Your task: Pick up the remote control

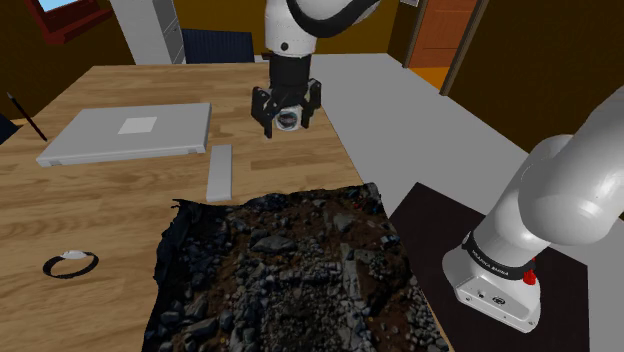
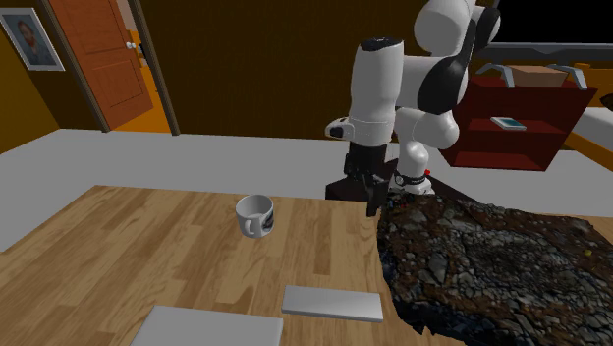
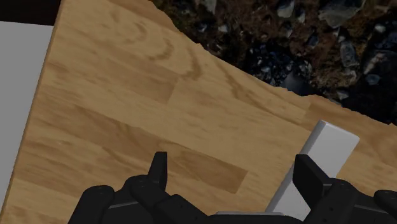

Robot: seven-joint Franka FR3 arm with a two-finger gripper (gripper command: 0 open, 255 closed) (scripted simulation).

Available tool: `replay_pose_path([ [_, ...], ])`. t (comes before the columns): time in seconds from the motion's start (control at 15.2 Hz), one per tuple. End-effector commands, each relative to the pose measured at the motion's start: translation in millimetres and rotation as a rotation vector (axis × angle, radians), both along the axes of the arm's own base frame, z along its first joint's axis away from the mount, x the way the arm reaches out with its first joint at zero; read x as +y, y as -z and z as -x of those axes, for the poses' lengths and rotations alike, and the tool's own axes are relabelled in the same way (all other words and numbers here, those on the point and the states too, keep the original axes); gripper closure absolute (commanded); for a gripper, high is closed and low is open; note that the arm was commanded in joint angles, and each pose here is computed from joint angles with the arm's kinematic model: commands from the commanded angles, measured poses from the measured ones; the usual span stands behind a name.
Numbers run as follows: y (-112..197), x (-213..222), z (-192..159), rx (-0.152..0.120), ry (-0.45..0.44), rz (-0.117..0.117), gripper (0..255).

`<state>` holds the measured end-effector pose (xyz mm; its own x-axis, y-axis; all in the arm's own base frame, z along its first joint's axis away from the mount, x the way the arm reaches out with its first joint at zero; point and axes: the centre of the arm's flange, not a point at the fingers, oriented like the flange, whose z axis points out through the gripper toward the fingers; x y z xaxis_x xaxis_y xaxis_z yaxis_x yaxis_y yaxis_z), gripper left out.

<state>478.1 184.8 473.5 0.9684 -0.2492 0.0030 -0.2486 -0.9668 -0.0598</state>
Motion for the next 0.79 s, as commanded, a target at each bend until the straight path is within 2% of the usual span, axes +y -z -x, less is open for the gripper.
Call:
replay_pose_path([
  [0.0,14.4,16.3,-17.1,0.004,0.030,0.004,0],
  [0.73,82.7,93.2,-124.3,0.022,0.182,0.029,0],
])
